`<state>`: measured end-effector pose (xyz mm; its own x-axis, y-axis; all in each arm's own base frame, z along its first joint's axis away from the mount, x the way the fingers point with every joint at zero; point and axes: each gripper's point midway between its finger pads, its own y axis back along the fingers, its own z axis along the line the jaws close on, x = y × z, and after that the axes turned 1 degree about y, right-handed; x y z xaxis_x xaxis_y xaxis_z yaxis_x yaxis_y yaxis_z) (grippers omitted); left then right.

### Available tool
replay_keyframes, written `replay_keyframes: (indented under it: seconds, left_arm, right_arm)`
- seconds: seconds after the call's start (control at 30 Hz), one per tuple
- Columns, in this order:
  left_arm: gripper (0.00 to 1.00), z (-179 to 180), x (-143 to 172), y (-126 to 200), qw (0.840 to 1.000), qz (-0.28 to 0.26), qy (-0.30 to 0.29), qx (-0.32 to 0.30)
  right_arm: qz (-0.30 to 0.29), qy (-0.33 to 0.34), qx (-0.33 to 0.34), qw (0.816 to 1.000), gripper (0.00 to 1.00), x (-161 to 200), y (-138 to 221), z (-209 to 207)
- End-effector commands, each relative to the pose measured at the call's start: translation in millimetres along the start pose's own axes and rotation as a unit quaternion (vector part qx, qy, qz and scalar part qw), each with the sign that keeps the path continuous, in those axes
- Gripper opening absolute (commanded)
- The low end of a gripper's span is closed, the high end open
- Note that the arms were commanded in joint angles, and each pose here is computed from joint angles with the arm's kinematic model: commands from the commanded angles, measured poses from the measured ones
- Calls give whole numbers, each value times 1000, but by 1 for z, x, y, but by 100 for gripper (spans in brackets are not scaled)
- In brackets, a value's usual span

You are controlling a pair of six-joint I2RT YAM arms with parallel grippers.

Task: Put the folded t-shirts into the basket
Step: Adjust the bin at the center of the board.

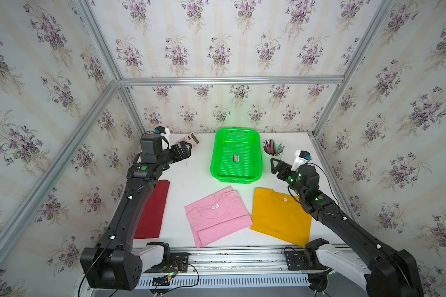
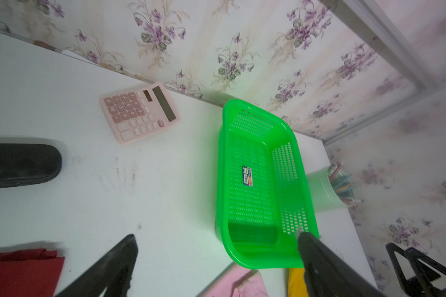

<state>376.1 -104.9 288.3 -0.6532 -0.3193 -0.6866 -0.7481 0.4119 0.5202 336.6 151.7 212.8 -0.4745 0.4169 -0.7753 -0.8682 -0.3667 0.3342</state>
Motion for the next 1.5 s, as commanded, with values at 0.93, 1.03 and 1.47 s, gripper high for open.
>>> replay_keyframes:
  seconds: [0.93,1.03,1.47]
  left_arm:
    - [87,3,69,-39,981,131,-86,-111]
    - [87,2,64,-30,983,113,-88,-112]
    - [86,4,73,-35,985,101,-95,-106]
  right_arm:
    - [215,100,176,955,42,84,-98,-37]
    - [214,106,176,955,44,79,-95,-35]
    - [210,160,191,945,46,61,-82,-38]
